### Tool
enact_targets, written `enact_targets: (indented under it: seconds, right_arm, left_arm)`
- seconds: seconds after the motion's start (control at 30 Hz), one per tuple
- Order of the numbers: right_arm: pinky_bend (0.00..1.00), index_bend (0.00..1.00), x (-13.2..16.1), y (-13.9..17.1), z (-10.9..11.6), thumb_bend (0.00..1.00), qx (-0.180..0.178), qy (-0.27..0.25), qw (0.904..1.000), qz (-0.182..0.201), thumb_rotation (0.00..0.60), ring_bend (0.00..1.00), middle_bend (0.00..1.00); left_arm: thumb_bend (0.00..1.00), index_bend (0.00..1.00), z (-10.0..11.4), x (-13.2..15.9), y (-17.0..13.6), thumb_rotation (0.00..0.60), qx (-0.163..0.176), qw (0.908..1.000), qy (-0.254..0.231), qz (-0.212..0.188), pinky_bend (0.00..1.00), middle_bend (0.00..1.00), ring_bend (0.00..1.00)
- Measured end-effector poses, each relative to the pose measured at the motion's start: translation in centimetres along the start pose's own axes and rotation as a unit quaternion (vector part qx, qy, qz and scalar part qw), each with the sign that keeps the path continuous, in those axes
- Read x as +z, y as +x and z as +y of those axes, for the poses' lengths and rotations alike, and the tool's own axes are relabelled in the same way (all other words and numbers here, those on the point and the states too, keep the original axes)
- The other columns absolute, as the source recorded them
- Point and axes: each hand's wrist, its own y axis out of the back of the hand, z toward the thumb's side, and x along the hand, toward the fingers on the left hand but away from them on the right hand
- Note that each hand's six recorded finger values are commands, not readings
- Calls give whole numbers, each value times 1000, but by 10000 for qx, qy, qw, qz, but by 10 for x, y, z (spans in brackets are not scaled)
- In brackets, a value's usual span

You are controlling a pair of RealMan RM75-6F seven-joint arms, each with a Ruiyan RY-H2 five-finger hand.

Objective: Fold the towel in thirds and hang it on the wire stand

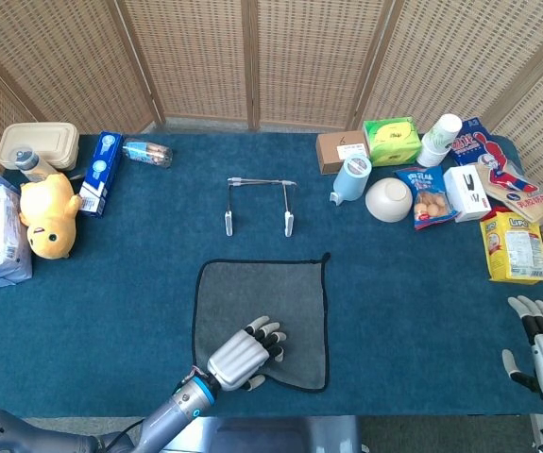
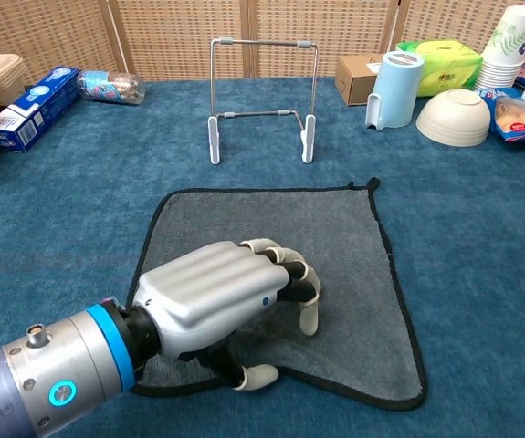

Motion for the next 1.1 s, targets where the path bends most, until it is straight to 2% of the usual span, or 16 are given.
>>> enact_targets:
  seconds: [0.23, 0.83, 1.1]
  right_arm:
    - [65, 82, -1, 1, 0, 417, 10, -8, 10000, -13, 600, 0, 87]
    - [69, 80, -4, 3, 0, 415, 7, -43, 10000, -63, 600, 0, 86]
    - [71, 80, -4, 4, 0, 417, -1, -65, 10000, -68, 600, 0, 86]
  left_arm:
    - [410, 351, 2, 1, 1, 600, 155, 9998, 58, 62, 103, 220, 123]
    - [574, 411, -1, 1, 0, 600, 32, 10000, 47, 61, 103, 228, 123]
    - [580, 476, 1, 0, -1, 600, 82, 9999, 28, 69, 111, 241, 129]
